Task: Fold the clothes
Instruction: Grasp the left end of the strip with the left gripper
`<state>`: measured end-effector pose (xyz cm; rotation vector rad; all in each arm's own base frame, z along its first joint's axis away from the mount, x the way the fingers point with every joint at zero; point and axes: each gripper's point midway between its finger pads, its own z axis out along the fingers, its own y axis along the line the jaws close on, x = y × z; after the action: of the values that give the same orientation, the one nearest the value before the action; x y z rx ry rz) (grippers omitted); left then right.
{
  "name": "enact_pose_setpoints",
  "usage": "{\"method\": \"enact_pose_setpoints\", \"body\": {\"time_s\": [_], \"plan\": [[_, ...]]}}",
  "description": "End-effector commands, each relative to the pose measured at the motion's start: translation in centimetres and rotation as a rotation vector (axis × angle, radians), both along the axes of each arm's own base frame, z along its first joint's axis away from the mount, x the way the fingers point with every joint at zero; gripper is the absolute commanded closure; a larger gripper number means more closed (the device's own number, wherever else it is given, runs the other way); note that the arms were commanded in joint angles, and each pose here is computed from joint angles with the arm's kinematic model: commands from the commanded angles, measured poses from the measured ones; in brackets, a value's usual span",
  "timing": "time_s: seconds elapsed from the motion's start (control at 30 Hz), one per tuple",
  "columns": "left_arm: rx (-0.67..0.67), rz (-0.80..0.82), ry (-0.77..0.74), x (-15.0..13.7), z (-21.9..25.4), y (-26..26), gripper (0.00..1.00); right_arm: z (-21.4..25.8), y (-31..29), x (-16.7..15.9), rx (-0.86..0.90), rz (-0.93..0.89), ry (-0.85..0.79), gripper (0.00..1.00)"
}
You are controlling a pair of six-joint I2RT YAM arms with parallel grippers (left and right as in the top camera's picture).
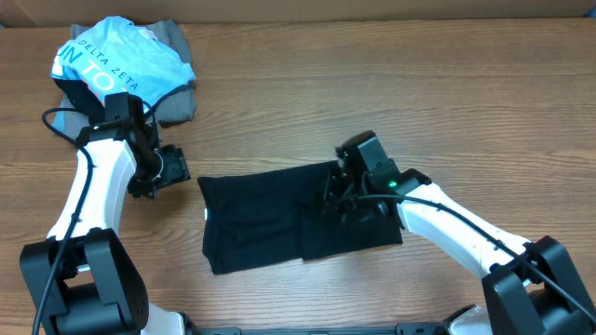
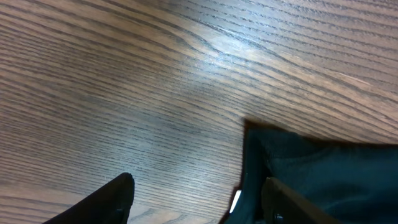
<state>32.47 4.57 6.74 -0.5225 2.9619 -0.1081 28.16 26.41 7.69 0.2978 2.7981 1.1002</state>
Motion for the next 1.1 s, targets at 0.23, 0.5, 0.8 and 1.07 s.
{"method": "enact_pose_setpoints", "body": {"time_s": [0.23,0.5,0.8,1.07], "plan": [[0.001,-0.026,-0.024,0.4,0.9,-0.1,0.31,3.9,-1.3,5.5,0.09,-0.063,-0.231,0.31],[-0.047,-0.096,0.022,-1.0,0.3,-1.1,0.12,4.3,-4.0,4.6,0.11,0.009,-0.209,0.3],[-0.373,-0.353,-0.066,-2.5,-1.7,-7.4,0.0,8.2,-6.2,3.5,0.042,-0.009,-0.324,0.25],[-0.363,-0.34,-0.019,-4.9,-5.4,-7.6,0.0,8.5,-6.7,2.4,0.015,0.019,-0.338,0.24]]}}
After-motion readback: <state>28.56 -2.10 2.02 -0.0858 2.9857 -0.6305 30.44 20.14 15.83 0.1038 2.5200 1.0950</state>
